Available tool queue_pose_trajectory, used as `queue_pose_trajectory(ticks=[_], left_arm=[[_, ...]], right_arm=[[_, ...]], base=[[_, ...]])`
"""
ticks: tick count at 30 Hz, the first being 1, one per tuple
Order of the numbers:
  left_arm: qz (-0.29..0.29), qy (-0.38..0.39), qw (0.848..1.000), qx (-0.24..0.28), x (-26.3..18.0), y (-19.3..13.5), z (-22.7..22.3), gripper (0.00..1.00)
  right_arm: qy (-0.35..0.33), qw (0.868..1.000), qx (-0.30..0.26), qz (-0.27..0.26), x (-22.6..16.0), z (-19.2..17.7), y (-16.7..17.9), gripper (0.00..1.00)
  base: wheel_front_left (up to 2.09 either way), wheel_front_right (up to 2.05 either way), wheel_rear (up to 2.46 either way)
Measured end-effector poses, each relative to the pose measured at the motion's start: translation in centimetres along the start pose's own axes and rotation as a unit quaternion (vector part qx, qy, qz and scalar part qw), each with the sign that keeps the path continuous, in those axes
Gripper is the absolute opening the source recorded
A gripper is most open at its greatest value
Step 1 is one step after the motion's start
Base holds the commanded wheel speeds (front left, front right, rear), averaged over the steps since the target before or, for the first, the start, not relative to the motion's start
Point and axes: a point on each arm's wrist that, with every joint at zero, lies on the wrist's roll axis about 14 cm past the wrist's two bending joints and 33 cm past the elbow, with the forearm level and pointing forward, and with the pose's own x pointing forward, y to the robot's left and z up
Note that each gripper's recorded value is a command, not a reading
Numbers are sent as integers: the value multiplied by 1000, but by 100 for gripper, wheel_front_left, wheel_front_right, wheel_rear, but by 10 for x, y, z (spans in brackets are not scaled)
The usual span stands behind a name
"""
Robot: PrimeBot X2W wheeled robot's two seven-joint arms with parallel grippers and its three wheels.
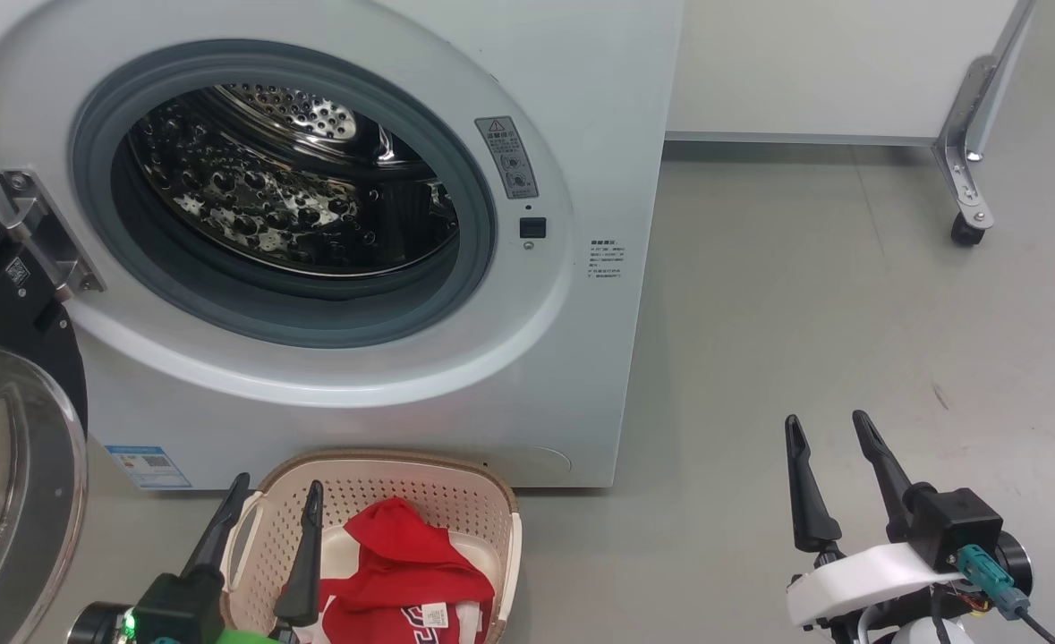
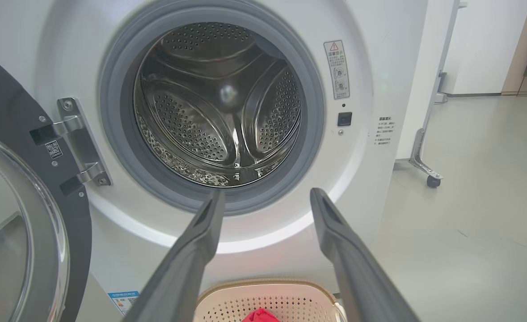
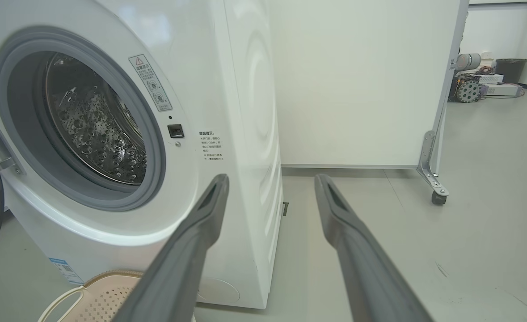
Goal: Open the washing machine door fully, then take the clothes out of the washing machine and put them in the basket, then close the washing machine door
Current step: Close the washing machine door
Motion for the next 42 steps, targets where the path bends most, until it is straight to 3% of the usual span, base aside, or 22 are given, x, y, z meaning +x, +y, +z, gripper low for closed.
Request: queue_pose_trajectory(ticks=[42], left_arm=[[15,-6,1000,-1,2,2,3,100]], right_arm=[[1,1000,-3,3,-1,0,2,100]], base=[[-14,14,0]])
